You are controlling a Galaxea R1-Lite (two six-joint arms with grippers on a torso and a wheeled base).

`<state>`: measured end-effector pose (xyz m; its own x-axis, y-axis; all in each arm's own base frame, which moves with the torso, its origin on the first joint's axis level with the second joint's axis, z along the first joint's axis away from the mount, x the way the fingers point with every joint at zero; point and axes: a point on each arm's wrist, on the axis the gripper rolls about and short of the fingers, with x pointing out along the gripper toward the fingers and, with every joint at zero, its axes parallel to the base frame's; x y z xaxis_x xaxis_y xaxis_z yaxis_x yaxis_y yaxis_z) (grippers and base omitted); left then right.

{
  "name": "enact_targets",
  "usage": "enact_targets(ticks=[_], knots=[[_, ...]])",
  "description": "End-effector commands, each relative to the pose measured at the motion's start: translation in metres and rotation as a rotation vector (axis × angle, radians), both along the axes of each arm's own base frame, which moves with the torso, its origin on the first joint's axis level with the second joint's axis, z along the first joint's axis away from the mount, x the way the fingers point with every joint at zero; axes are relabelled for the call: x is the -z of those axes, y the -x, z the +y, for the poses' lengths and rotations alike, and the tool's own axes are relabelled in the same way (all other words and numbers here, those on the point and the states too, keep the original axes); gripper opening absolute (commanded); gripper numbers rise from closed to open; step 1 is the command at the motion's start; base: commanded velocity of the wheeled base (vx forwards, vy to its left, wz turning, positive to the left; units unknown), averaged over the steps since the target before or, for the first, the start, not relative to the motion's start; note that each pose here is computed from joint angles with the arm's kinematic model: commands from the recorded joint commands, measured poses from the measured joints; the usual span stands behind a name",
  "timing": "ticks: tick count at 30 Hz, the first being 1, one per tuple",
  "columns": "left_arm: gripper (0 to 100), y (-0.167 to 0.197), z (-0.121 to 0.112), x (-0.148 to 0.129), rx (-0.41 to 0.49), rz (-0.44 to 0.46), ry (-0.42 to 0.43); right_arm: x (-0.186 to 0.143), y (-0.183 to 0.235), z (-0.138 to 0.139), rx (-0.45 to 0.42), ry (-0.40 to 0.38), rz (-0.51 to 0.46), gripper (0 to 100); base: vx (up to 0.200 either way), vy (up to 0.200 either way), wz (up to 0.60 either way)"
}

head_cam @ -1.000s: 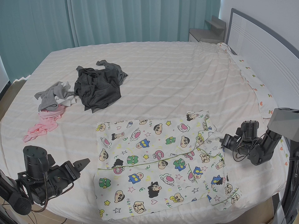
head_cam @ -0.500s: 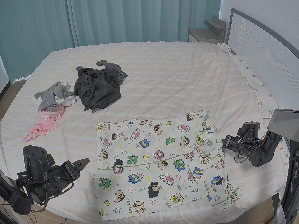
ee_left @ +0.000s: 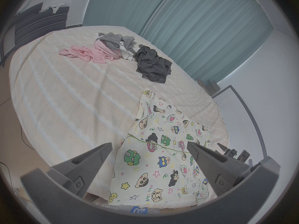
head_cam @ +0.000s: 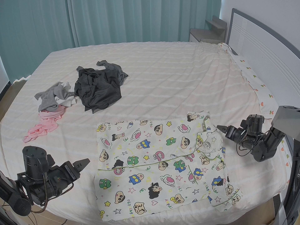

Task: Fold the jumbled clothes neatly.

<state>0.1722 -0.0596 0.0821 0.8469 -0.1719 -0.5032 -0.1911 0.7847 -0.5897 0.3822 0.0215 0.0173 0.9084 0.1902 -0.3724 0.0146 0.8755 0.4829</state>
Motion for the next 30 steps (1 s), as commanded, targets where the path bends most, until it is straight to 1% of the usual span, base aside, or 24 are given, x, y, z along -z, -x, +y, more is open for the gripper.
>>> enact_targets(ticks=[1, 3, 5, 8, 10, 11, 12, 14, 19, 22, 26, 28, 29, 30], knots=[[100, 0.000, 0.000, -0.001, -0.001, -0.004, 0.002, -0.034, -0.012, -0.007, 0.034, -0.027, -0.116, 100, 0.000, 0.000, 0.00], [100, 0.000, 0.000, -0.001, -0.001, -0.004, 0.002, -0.040, -0.018, -0.002, 0.030, -0.044, -0.142, 100, 0.000, 0.000, 0.00], [100, 0.000, 0.000, 0.000, -0.001, -0.003, 0.001, -0.042, -0.027, 0.007, 0.011, -0.046, -0.158, 100, 0.000, 0.000, 0.00], [100, 0.001, 0.000, 0.000, 0.000, -0.001, 0.001, -0.043, -0.039, 0.025, -0.017, -0.042, -0.130, 100, 0.000, 0.000, 0.00], [100, 0.001, 0.000, 0.000, 0.000, -0.001, 0.001, -0.047, -0.050, 0.039, -0.037, -0.040, -0.090, 100, 0.000, 0.000, 0.00], [100, 0.001, 0.000, 0.000, 0.000, -0.001, 0.001, -0.047, -0.050, 0.039, -0.037, -0.040, -0.090, 100, 0.000, 0.000, 0.00], [100, 0.001, 0.000, 0.000, 0.000, 0.000, 0.000, -0.046, -0.060, 0.049, -0.041, -0.038, -0.071, 100, 0.000, 0.000, 0.00], [100, 0.001, 0.000, 0.000, 0.000, 0.000, 0.000, -0.046, -0.070, 0.060, -0.039, -0.030, -0.069, 100, 0.000, 0.000, 0.00], [100, 0.001, 0.000, 0.000, 0.000, 0.000, -0.002, -0.033, -0.085, 0.083, -0.039, -0.009, -0.062, 100, 0.000, 0.000, 0.00], [100, 0.001, 0.000, 0.000, -0.001, 0.000, -0.001, -0.019, -0.089, 0.096, -0.064, 0.012, -0.031, 100, 0.000, 0.000, 0.00], [100, 0.001, 0.000, 0.000, 0.000, 0.000, -0.002, -0.010, -0.096, 0.098, -0.047, 0.068, -0.019, 100, 0.000, 0.000, 0.00], [100, 0.001, 0.000, 0.000, 0.000, 0.000, -0.002, -0.010, -0.096, 0.098, -0.047, 0.068, -0.019, 100, 0.000, 0.000, 0.00], [100, 0.001, 0.000, 0.000, -0.001, 0.000, -0.001, -0.006, -0.100, 0.098, -0.040, 0.090, -0.025, 100, 0.000, 0.000, 0.00], [100, 0.001, 0.000, 0.000, -0.001, 0.001, -0.001, -0.004, -0.100, 0.100, -0.040, 0.096, -0.025, 100, 0.000, 0.000, 0.00]])
